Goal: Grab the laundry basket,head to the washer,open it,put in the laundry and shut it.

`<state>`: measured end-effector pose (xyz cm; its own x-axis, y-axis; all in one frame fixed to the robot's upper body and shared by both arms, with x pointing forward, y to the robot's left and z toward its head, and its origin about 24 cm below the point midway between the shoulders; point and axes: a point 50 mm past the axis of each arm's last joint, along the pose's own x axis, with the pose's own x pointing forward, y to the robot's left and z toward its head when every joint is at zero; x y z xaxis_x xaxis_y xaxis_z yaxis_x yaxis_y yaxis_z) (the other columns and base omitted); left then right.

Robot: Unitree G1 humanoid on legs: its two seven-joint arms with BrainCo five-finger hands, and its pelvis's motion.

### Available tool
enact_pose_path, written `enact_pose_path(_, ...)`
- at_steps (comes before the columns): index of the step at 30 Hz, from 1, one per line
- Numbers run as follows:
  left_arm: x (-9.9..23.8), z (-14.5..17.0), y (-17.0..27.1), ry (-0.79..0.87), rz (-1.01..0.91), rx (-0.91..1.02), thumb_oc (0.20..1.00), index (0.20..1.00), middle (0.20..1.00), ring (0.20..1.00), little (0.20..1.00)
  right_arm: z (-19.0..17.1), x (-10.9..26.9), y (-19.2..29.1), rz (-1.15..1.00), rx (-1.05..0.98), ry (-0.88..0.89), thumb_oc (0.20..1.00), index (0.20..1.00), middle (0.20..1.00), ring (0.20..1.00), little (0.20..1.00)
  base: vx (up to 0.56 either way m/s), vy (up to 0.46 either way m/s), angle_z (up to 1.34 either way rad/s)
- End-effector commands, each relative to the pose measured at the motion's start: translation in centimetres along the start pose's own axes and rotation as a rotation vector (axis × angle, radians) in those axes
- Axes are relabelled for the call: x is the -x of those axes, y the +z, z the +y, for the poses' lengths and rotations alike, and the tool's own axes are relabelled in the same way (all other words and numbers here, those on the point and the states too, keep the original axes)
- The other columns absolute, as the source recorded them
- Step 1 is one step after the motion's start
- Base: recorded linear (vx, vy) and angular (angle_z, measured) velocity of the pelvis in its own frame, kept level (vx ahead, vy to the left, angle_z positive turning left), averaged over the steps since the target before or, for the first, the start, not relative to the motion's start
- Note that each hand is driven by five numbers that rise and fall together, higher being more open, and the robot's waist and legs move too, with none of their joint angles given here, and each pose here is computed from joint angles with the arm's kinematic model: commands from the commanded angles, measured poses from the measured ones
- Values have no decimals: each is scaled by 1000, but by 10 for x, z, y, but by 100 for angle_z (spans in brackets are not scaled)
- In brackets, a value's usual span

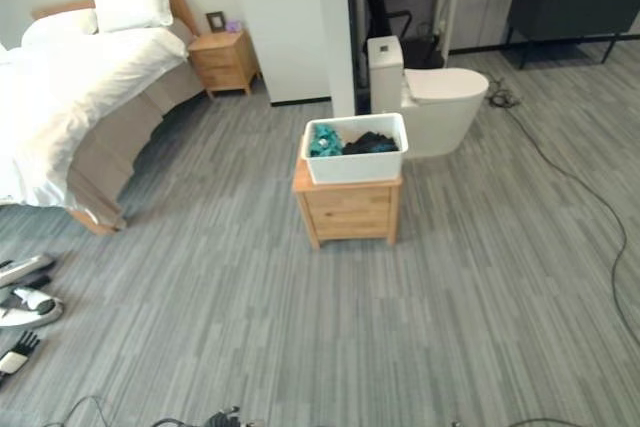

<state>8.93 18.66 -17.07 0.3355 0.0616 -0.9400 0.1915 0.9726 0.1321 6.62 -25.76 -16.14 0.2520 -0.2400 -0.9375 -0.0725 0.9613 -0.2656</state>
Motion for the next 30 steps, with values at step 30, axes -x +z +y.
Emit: enact_pose_path(30, -4, 6, 35, 23, -75, -176, 1000, 1000, 1000, 1000, 1000, -47, 3, 1, 34, -96, -134, 1000, 1000, 1000, 1000, 1000, 15, -33, 4)
